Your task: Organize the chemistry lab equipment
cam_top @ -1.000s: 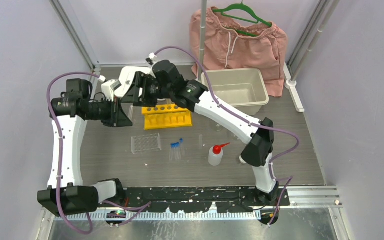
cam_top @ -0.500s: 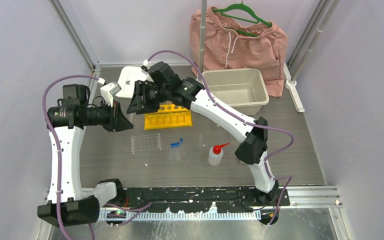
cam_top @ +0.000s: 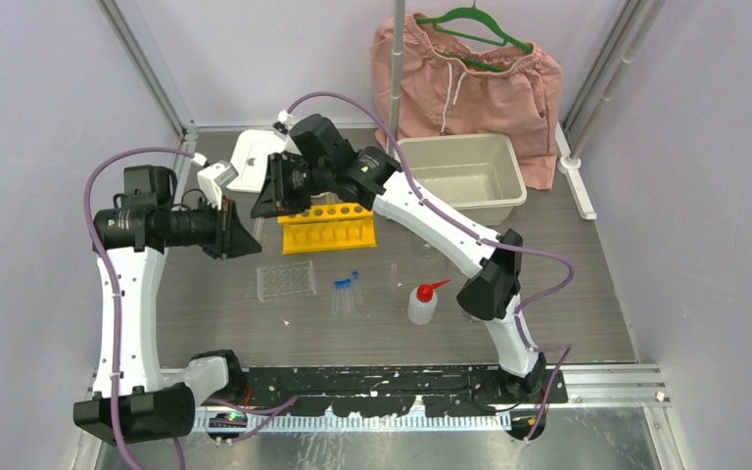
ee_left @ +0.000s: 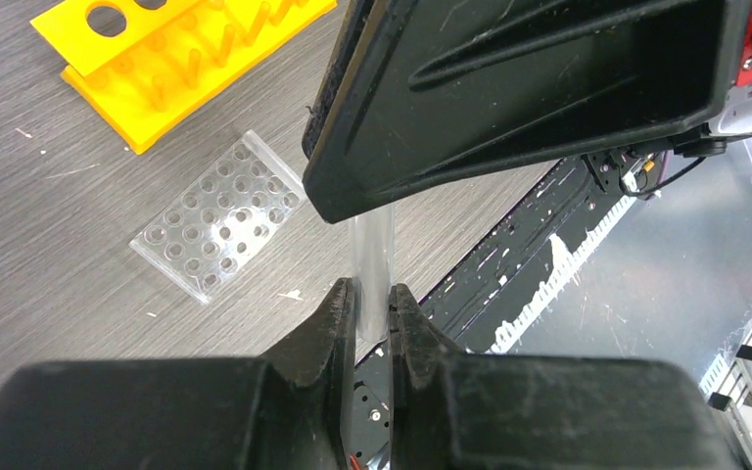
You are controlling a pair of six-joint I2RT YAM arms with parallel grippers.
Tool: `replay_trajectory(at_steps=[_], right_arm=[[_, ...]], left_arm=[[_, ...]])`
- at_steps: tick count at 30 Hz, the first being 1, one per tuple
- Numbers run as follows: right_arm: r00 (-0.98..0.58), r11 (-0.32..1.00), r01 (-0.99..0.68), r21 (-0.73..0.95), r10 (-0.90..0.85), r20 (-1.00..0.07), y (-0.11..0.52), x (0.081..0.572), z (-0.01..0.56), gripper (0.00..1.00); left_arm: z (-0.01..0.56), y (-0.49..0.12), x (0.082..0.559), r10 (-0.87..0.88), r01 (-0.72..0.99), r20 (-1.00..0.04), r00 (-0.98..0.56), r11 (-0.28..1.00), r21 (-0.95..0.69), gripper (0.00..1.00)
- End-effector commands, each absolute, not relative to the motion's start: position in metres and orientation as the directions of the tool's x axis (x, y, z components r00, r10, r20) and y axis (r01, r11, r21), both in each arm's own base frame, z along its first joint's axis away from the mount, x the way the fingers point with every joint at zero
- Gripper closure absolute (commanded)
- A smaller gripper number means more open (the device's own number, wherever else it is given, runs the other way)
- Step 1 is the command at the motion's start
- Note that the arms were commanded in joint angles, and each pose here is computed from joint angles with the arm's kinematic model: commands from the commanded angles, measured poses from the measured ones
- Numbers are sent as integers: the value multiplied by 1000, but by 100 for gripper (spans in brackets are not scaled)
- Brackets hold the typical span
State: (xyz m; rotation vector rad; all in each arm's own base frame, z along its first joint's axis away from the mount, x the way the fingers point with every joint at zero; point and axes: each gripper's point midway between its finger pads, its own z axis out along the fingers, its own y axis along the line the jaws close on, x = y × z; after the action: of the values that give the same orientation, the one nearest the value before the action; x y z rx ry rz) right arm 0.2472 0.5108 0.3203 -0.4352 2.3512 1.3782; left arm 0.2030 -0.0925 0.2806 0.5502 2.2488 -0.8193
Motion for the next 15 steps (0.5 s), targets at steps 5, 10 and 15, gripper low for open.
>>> replay_trajectory(at_steps=[5, 10, 15], right_arm=[[-808, 465, -543, 699, -64, -585, 498, 255, 348, 92], [-721, 571, -588, 573, -48, -691, 478, 277, 348, 95], [-665, 656, -586, 476, -55, -744, 465, 295, 338, 97]], left_arm=[[281, -88, 214, 129, 548, -722, -680, 743, -384, 34], [275, -74, 225, 94, 459, -694, -714, 811, -363, 0], [272, -66, 230, 85, 410, -669, -738, 844, -345, 0]])
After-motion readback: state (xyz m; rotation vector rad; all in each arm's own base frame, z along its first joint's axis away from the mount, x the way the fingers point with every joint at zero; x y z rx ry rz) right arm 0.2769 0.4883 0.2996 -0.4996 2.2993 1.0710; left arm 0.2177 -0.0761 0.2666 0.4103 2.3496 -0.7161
